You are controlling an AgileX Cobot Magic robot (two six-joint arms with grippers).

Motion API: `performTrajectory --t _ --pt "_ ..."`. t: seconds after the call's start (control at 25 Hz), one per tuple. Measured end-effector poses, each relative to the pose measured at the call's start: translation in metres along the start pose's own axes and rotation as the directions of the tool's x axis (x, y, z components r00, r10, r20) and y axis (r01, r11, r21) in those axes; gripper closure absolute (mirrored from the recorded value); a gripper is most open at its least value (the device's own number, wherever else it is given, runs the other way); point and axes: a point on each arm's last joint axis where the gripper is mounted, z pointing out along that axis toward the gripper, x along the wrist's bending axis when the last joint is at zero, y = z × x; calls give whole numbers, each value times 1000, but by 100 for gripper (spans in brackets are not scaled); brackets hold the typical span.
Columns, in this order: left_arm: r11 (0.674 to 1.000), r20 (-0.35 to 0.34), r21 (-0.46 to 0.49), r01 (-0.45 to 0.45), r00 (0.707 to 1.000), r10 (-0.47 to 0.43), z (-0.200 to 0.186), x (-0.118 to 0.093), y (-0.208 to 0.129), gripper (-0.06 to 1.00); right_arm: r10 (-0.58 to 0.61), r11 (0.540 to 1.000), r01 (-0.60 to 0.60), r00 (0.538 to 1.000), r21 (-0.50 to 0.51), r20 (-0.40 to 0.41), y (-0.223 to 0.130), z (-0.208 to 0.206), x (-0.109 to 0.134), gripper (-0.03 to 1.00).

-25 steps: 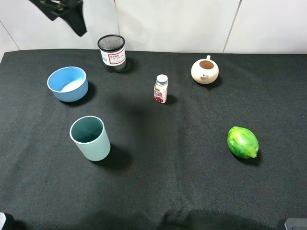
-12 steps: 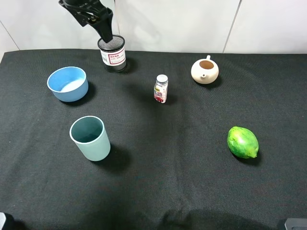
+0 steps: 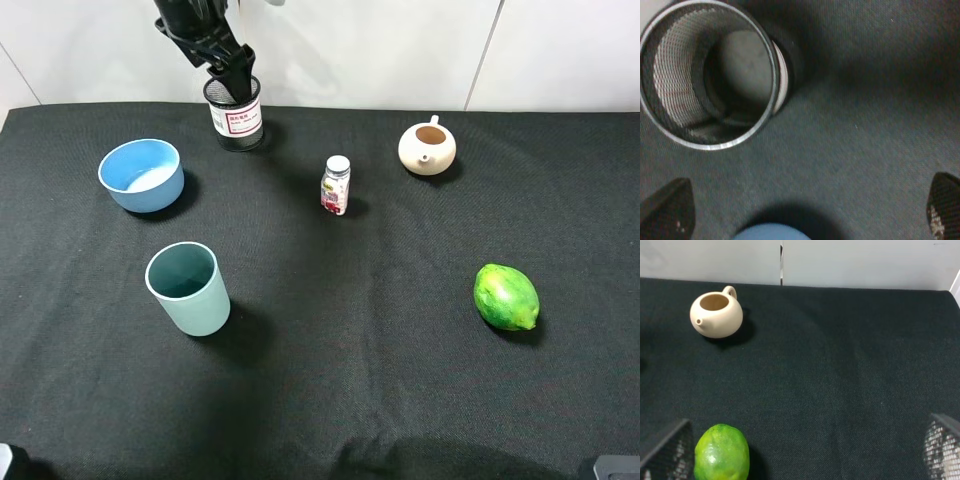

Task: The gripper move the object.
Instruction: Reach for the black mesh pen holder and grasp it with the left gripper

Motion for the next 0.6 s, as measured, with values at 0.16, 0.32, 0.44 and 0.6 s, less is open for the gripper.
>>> performTrajectory --t 0.16,0.32,0.44,0.6 --pt "1000 -13 -26 -16 1000 15 15 3 4 -4 0 1000 0 1000 0 0 0 0 0 27" --pt "999 -19 -41 -23 1000 23 30 5 7 -4 0 1000 0 1000 0 0 0 0 0 27" --pt "998 -9 -49 -33 999 32 42 5 9 -4 0 1000 0 1000 0 0 0 0 0 27" --pt "996 -15 -74 -40 999 39 55 6 11 -4 0 1000 0 1000 0 0 0 0 0 27"
